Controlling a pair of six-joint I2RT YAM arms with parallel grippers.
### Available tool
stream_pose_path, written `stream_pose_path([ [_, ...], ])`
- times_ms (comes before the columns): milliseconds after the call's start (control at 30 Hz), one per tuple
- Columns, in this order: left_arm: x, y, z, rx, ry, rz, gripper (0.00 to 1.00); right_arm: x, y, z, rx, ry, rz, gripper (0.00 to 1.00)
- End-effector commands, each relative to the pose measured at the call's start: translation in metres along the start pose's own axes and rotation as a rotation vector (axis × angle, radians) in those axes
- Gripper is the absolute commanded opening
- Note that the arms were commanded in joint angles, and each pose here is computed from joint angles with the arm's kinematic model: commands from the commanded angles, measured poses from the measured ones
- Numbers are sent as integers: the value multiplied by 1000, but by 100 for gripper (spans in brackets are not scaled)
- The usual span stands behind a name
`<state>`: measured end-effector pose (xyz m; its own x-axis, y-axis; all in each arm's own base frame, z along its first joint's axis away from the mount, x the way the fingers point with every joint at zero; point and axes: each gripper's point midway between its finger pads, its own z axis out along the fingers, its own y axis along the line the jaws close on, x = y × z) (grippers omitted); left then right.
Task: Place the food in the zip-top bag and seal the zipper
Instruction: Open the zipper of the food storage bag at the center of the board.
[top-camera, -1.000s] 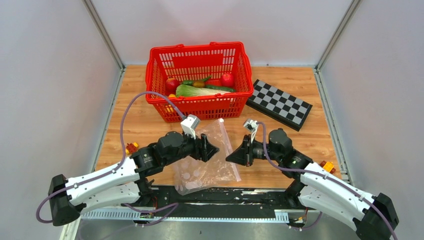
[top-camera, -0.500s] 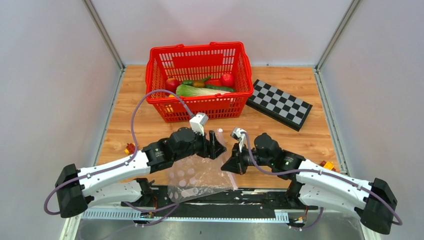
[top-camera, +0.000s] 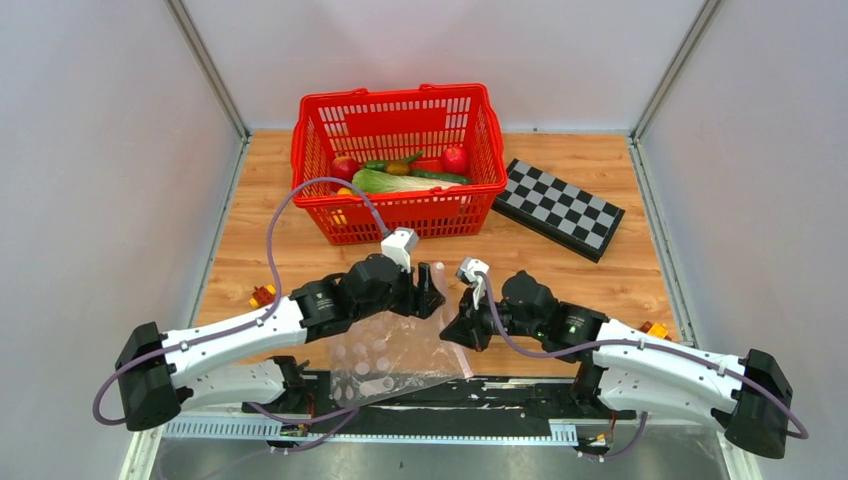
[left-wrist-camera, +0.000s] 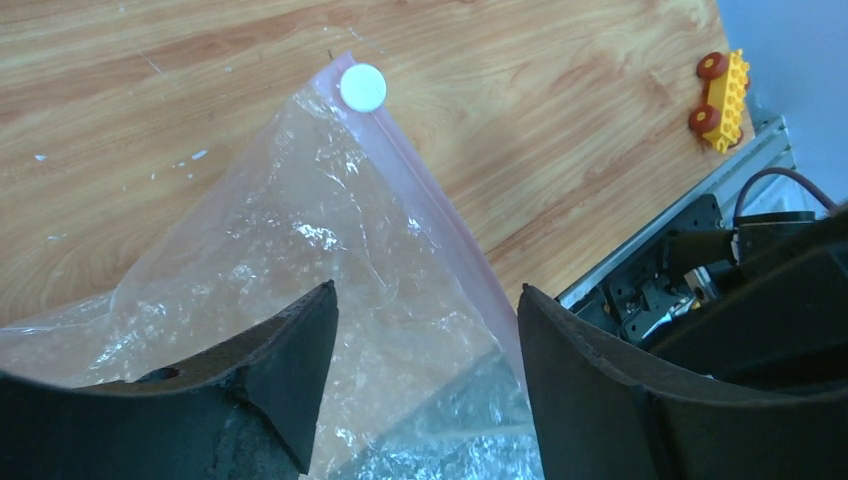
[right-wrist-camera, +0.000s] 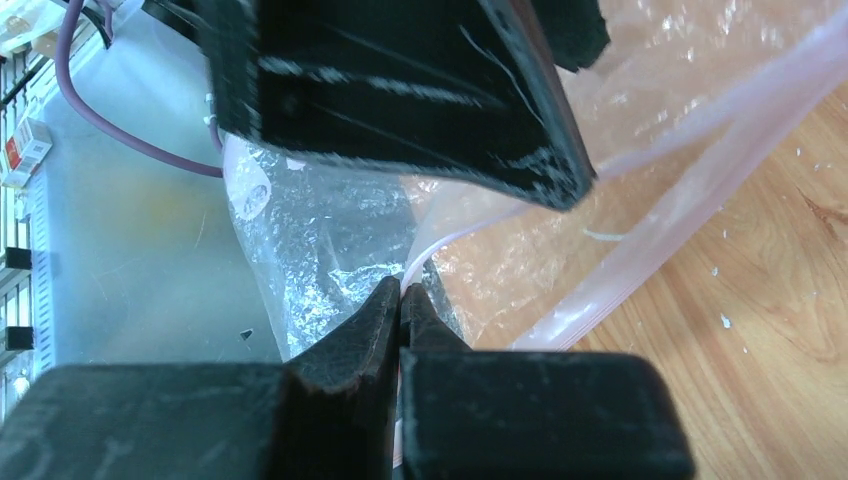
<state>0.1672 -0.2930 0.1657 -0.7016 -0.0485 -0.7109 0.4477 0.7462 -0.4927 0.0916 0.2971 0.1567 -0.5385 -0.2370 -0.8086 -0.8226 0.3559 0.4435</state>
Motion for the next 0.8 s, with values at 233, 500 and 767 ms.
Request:
stream_pose_path([
  [233, -6, -18, 8, 39, 38, 58, 71, -30, 9, 5, 36, -33, -112, 0],
  [500, -8, -18, -1, 61, 11, 60, 68, -25, -3, 5, 92, -35, -108, 0],
  [767, -1, -15, 3, 55, 43, 79, 51, -31, 1, 2, 74, -72, -112, 0],
])
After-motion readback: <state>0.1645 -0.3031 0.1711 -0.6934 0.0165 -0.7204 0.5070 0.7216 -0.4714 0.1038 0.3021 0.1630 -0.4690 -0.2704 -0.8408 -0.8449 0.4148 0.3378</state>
